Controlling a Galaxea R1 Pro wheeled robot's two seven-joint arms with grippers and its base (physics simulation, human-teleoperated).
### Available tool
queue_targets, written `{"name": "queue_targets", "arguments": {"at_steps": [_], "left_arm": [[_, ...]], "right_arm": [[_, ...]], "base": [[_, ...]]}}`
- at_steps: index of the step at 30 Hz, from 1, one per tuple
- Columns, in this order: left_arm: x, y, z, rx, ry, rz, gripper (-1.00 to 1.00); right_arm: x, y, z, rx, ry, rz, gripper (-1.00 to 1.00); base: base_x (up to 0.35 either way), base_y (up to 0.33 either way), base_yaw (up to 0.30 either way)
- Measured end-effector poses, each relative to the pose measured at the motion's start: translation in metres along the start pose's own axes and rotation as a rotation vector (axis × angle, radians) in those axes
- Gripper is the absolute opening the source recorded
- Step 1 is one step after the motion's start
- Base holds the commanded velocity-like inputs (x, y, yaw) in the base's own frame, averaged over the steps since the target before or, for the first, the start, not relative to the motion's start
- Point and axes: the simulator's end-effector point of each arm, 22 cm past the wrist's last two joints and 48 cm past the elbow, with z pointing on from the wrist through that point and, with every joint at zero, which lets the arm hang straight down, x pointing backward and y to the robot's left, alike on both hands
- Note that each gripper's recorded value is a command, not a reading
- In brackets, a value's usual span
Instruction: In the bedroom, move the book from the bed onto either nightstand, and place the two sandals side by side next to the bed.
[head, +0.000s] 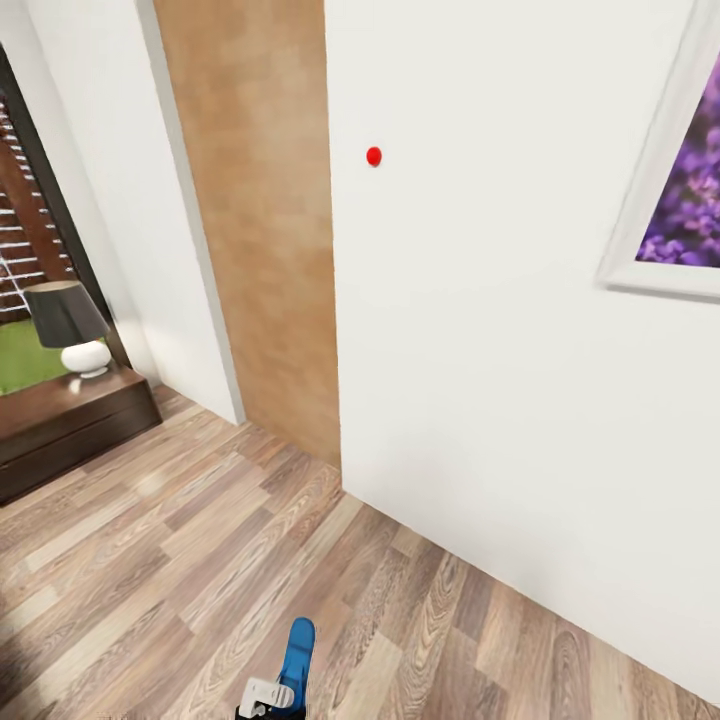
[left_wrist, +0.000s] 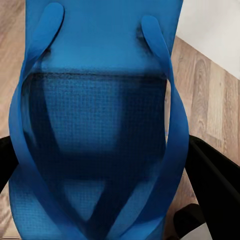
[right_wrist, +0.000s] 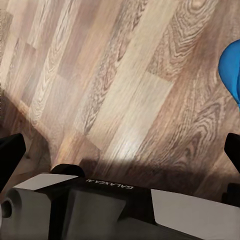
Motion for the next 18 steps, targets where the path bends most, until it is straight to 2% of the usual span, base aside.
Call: {"name": "queue_targets", "arguments": {"at_steps": [18], "left_arm": [[-0.0004,-0.0001,0.0,0.0,-0.001,0.001,-1.0]], "right_arm": [[-0.0001,-0.0002,-0.0002,0.0,0.0,0.0,1.0]], "base": [[0.009,0.0,0.287]]}}
